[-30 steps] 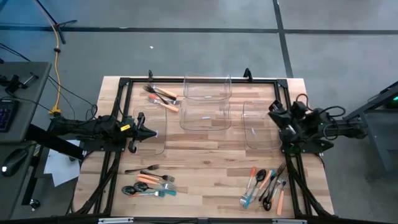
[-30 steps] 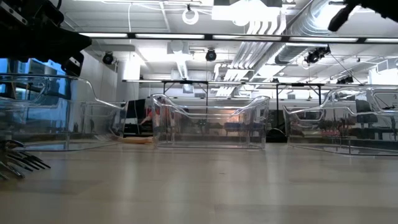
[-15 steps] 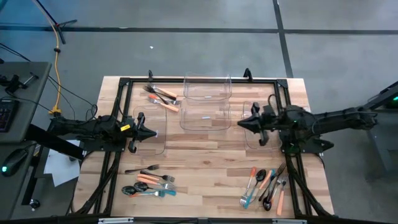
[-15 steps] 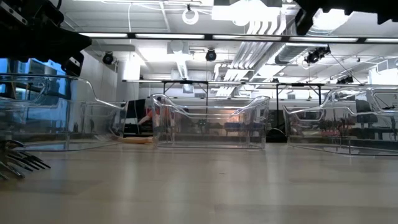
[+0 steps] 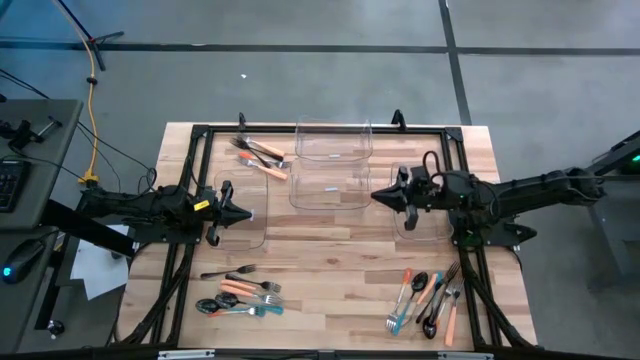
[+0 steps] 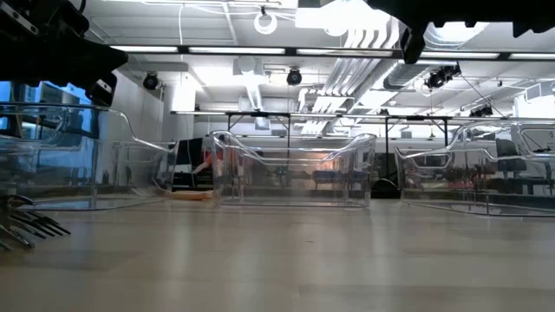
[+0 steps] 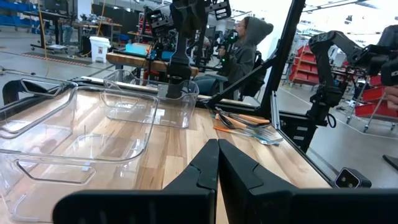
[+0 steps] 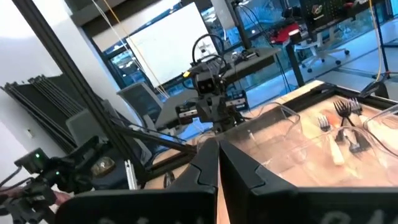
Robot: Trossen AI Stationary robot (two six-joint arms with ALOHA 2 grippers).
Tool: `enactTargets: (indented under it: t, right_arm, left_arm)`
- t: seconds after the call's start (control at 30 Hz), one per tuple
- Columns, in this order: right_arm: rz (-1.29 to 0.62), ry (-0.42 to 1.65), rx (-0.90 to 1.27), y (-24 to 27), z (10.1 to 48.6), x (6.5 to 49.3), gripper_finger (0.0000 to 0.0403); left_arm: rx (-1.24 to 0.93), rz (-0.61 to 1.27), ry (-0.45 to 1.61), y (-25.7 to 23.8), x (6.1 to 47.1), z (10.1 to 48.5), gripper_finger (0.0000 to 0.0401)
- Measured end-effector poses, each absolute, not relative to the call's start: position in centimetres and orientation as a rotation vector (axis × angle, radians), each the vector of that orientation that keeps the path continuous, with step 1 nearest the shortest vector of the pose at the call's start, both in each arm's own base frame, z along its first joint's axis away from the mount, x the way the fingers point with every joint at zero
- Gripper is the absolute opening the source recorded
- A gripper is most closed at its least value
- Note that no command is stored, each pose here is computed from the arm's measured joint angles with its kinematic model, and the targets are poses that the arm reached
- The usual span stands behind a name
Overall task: Sort silverware by color (type)
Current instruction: Put the orange fork into the bottom right transparent bin
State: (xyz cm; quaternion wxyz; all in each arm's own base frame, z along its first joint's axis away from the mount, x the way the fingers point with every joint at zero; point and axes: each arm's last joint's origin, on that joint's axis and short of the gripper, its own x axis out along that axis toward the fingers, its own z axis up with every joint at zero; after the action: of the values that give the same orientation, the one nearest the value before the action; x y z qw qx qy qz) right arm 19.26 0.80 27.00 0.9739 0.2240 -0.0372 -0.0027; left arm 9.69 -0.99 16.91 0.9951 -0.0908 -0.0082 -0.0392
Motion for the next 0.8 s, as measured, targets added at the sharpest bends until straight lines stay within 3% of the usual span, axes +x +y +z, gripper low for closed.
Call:
enactTargets:
  t: [0.27, 0.37, 0.6, 0.8]
  right_arm:
    - [-0.003, -0.087, 0.450, 0.8, 27.1, 19.2, 0.0000]
    - [-0.003, -0.087, 0.450, 0.8, 27.1, 19.2, 0.0000]
    - [-0.001, -0.108, 0.407, 0.8, 27.3, 19.2, 0.0000]
    - [0.012, -0.210, 0.362, 0.7, 28.3, 19.1, 0.0000]
  left_arm:
    - [-0.187, -0.079, -0.023, -1.0, 9.7, 17.0, 0.0001]
    - [-0.308, -0.092, -0.060, -1.0, 9.7, 17.4, 0.0001]
    - [-0.457, 0.065, -0.383, -0.3, 9.3, 20.7, 0.0001]
    - [-0.387, 0.095, -0.241, -0.4, 10.3, 24.5, 0.0001]
